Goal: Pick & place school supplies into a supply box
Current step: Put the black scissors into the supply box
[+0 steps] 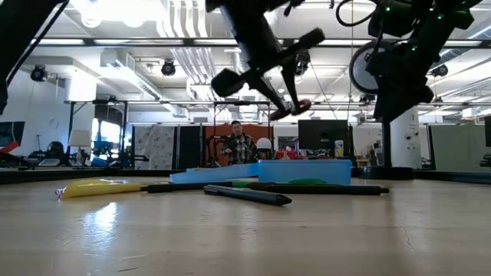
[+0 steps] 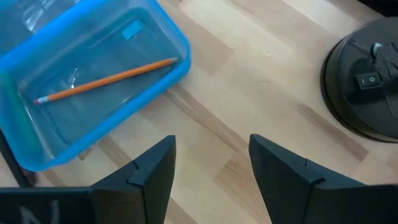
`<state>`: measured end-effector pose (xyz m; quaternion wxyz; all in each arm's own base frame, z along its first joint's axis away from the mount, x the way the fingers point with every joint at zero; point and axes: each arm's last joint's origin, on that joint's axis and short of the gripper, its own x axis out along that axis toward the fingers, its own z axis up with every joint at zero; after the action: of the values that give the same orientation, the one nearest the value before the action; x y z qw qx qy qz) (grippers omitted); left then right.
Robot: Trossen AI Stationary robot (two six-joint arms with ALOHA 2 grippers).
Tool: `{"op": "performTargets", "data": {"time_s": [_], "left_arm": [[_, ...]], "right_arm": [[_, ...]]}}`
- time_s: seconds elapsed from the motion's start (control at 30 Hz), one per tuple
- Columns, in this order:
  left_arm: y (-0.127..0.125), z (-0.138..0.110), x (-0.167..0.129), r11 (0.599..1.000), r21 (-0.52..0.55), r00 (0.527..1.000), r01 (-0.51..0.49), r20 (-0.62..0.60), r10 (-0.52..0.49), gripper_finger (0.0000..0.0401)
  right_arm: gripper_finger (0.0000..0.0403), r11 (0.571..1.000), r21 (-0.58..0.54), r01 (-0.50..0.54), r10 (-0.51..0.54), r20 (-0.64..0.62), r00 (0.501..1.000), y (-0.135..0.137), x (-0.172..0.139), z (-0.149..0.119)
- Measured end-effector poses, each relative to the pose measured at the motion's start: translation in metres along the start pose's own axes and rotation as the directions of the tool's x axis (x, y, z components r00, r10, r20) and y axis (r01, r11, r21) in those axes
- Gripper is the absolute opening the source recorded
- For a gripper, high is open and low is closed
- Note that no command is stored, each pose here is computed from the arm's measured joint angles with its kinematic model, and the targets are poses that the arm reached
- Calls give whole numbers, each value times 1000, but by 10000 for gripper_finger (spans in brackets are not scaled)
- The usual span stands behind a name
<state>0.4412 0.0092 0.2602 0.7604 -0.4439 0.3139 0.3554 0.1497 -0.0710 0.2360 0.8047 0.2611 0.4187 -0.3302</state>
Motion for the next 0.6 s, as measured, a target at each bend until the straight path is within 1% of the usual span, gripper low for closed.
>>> {"op": "performTargets", "data": {"time_s": [0.1, 0.23, 0.37, 0.43, 0.6], "left_arm": [[5, -1, 8, 1000, -5, 1000, 5, -24, -5, 58], [5, -7, 17, 997, -23, 996, 73, -42, -74, 58], [10, -14, 28, 997, -27, 995, 79, -53, -80, 58], [14, -18, 36, 998, -23, 995, 64, -72, -66, 58], [12, -23, 57, 991, -67, 989, 116, -88, -122, 58]], "right_arm": [[194, 1000, 0, 0, 0, -2, 1000, 0, 0, 0], [194, 1000, -2, 1, -1, -7, 1000, 0, 2, 0], [194, 1000, -5, 3, -3, -13, 1000, 1, 4, 1], [194, 1000, -6, 6, -6, -18, 1000, 1, 5, 1], [194, 1000, -5, 11, -11, -28, 1000, 1, 7, 1]]}}
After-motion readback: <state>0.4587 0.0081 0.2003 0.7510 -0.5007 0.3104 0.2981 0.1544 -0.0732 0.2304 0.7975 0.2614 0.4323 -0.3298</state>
